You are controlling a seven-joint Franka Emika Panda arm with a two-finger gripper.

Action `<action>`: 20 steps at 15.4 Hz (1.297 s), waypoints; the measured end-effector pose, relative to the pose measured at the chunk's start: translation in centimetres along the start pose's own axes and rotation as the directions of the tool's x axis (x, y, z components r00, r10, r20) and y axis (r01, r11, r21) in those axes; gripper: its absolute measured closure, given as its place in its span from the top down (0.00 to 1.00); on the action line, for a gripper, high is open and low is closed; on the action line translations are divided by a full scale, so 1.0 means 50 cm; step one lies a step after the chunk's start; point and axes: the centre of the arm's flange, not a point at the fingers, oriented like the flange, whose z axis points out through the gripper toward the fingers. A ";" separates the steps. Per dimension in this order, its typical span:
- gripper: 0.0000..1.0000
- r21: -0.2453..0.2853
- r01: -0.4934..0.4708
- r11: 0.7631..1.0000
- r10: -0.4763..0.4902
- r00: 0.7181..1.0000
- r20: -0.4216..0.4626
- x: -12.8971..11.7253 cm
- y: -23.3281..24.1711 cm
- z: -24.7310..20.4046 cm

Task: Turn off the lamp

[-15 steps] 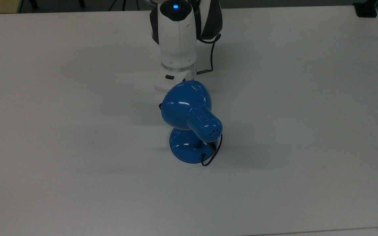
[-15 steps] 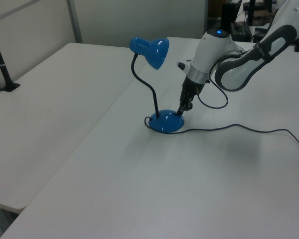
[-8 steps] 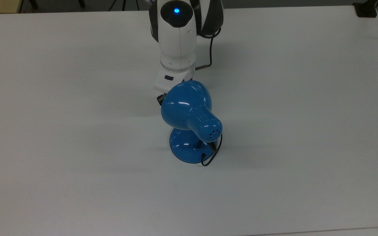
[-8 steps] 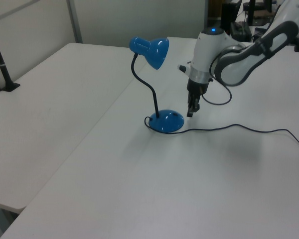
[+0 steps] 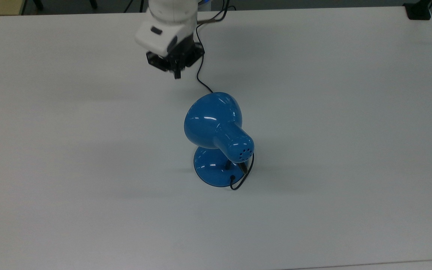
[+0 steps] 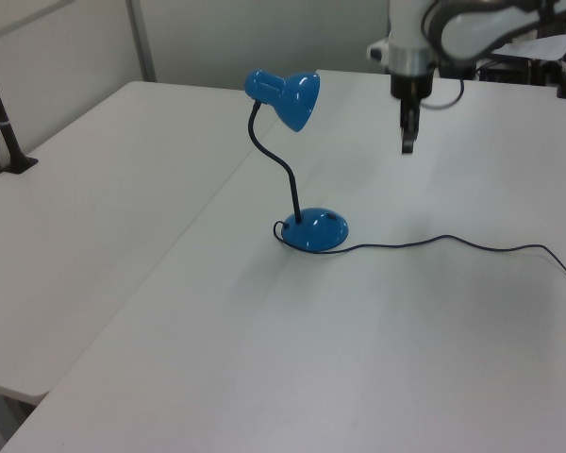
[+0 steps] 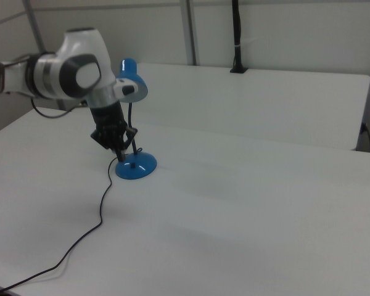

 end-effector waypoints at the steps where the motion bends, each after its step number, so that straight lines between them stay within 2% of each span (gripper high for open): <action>1: 0.01 -0.001 -0.029 1.000 0.029 1.000 0.003 -0.004 0.005 -0.030; 5: 0.06 -0.008 -0.139 0.990 0.139 0.990 -0.024 -0.010 0.013 -0.115; 6: 0.13 -0.008 -0.171 0.985 0.171 0.985 -0.033 -0.012 0.013 -0.128; 9: 0.40 -0.008 -0.227 0.974 0.227 0.973 -0.046 -0.019 0.014 -0.157; 13: 0.82 -0.011 -0.258 0.966 0.258 0.966 0.009 -0.040 0.027 -0.204; 15: 0.99 -0.012 -0.270 0.963 0.270 0.963 0.017 -0.048 0.039 -0.226; 20: 1.00 -0.013 -0.305 0.952 0.306 0.952 0.003 -0.062 0.075 -0.243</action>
